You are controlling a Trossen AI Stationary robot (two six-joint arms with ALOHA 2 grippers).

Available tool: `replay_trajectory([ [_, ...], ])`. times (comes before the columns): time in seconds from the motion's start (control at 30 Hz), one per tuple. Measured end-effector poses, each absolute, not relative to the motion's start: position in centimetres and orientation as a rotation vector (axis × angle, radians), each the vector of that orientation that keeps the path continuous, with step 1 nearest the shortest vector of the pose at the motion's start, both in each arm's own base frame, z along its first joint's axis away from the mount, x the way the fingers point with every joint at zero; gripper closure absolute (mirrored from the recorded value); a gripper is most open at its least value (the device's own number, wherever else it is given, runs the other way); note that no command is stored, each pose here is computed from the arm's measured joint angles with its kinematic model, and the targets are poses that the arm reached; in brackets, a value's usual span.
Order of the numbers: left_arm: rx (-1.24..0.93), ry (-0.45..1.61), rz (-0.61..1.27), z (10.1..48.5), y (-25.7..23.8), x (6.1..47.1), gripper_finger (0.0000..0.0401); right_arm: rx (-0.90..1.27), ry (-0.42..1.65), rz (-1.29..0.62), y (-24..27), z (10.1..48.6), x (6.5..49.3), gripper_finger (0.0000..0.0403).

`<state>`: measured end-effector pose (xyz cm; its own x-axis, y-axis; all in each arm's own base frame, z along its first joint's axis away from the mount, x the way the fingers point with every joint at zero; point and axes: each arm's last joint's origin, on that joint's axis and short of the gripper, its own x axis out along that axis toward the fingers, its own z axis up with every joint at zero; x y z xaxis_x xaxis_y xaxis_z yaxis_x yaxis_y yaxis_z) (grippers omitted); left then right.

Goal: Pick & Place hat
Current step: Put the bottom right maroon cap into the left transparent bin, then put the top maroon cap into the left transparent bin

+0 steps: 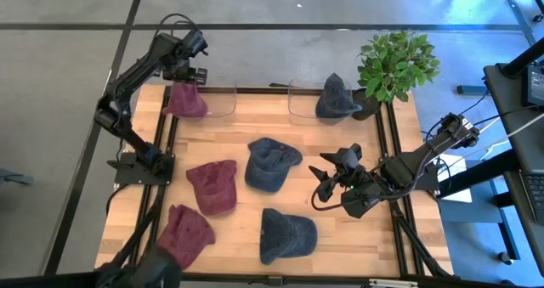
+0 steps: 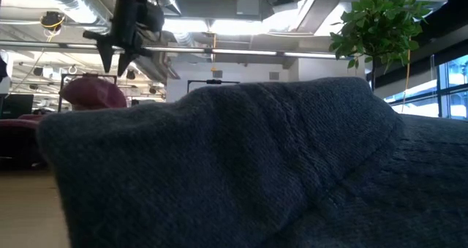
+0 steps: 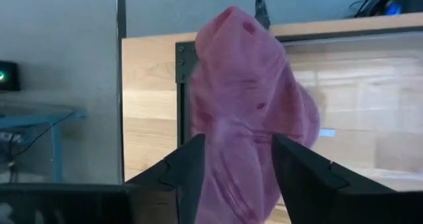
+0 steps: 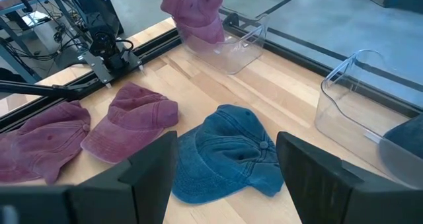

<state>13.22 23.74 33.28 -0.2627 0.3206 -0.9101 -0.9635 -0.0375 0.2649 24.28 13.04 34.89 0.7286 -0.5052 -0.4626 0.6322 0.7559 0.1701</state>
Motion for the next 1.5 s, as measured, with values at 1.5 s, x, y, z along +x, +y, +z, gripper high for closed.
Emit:
replay_trajectory([
  [1.5, -0.366, 1.194, 0.325, 25.7, -2.2, 18.9, 0.0233, 0.318, 0.452, -0.608, 13.3, 34.6, 24.5, 0.0146],
])
